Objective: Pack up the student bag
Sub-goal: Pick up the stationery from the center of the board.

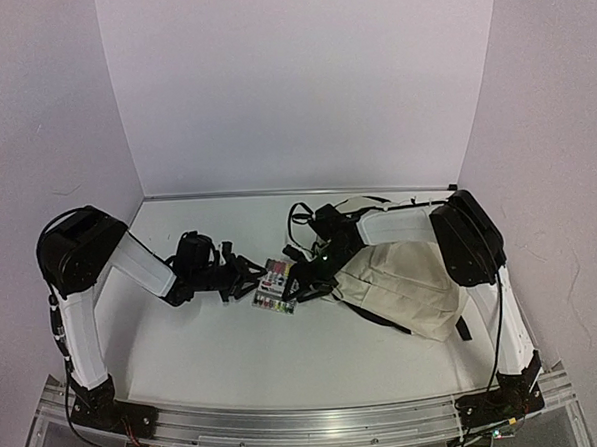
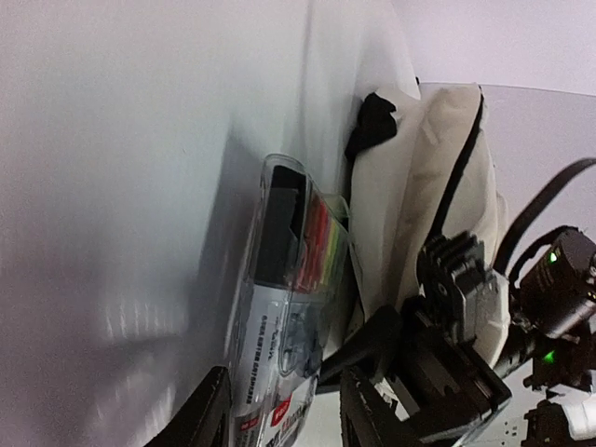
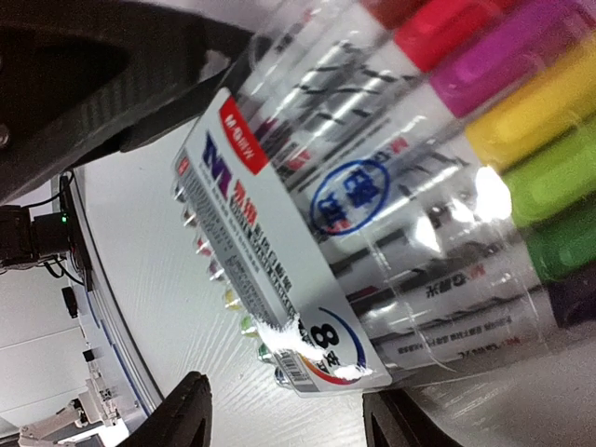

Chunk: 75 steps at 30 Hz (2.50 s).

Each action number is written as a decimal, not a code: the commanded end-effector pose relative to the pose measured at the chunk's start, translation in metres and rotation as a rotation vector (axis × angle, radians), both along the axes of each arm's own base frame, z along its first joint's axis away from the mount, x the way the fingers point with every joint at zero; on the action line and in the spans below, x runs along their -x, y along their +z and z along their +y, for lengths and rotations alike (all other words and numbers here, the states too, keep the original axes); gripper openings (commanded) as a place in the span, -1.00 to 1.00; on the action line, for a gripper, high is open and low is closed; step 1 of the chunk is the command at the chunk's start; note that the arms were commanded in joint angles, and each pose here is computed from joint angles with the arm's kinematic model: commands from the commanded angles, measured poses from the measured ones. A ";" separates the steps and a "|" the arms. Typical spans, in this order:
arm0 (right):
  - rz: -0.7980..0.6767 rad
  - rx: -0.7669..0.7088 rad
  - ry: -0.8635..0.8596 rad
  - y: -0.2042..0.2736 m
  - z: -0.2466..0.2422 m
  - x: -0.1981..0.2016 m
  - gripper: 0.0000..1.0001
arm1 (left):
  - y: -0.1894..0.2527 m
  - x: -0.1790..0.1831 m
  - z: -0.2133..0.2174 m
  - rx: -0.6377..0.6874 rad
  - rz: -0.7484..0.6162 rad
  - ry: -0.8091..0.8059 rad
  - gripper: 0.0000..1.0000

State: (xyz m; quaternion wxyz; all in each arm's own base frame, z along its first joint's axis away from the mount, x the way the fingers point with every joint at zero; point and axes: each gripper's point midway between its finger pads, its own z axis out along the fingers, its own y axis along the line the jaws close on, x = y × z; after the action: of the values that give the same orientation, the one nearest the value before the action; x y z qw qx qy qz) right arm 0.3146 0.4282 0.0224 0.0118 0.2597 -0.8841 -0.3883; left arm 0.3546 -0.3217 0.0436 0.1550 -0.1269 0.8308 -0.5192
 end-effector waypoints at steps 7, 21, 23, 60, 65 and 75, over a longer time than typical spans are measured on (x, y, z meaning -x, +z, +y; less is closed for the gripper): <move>-0.121 0.062 -0.017 -0.036 -0.007 -0.020 0.15 | 0.039 0.101 -0.057 0.145 0.090 -0.432 -0.16; -0.169 0.009 0.000 0.002 -0.005 -0.019 0.15 | 0.022 0.075 -0.040 -0.010 0.094 -0.240 -0.71; -0.193 -0.017 0.002 0.020 -0.004 -0.019 0.17 | 0.025 0.074 -0.032 -0.054 0.087 -0.208 -0.79; -0.057 -0.553 0.014 0.283 -0.046 0.009 0.35 | 0.280 0.094 -0.063 0.257 -0.511 -0.487 -0.79; -0.041 -0.558 0.008 0.289 -0.045 0.010 -0.17 | 0.284 0.092 -0.065 0.266 -0.508 -0.480 -0.61; -0.054 -0.578 0.002 0.307 -0.050 0.017 -1.00 | 0.290 0.075 -0.042 0.216 -0.529 -0.284 0.05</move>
State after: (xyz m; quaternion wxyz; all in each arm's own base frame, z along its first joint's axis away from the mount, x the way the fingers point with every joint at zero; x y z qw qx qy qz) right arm 0.3119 0.3832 0.2825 -0.0469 0.2329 -0.7641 -0.5997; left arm 0.2737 -0.3807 0.2933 0.2011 0.1332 0.7382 -0.6300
